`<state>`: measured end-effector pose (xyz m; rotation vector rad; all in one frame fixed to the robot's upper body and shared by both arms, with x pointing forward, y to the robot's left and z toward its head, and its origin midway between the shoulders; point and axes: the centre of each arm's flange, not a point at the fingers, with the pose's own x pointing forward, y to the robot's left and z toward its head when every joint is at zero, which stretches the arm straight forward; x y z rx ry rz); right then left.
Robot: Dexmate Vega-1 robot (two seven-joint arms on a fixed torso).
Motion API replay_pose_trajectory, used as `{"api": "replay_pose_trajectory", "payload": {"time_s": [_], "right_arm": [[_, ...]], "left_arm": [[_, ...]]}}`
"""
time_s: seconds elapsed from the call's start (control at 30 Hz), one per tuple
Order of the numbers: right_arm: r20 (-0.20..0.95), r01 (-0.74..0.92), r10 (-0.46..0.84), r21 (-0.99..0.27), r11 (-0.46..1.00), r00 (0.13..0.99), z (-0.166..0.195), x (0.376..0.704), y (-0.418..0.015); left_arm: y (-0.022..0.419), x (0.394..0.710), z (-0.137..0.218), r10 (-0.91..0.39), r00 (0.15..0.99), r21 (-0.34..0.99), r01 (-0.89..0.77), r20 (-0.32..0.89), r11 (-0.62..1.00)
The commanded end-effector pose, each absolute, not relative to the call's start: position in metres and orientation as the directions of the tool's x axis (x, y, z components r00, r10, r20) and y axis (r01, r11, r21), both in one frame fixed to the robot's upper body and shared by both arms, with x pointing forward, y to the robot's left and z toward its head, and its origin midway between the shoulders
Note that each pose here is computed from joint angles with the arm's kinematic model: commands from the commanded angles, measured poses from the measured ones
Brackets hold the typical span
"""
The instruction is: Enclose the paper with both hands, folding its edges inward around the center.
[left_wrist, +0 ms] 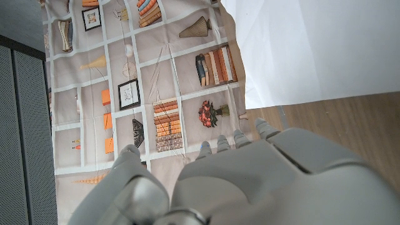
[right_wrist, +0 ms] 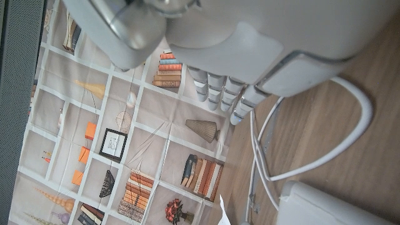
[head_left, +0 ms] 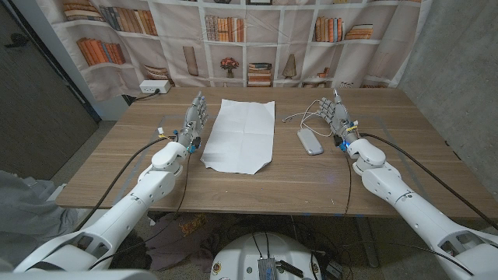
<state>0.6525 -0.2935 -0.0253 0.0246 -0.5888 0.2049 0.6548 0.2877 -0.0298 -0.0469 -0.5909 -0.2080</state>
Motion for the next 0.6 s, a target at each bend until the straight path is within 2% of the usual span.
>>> {"api": "replay_pose_trajectory", "payload": {"time_s": [0.03, 0.17, 0.6], "right_arm": [[0.542, -0.198, 0.192, -0.048, 0.979, 0.818, -0.028, 0.653, -0.293], [0.537, -0.142, 0.174, -0.1, 0.985, 0.826, -0.025, 0.648, -0.293], [0.536, -0.005, 0.064, -0.111, 0.994, 0.842, -0.034, 0.624, -0.295]], "left_arm": [[0.286, 0.654, -0.026, -0.183, 0.803, 0.019, 0.21, 0.568, 0.978], [0.284, 0.649, -0.026, -0.195, 0.796, 0.029, 0.218, 0.572, 0.976], [0.276, 0.638, -0.042, -0.218, 0.791, 0.002, 0.264, 0.571, 0.965]]}}
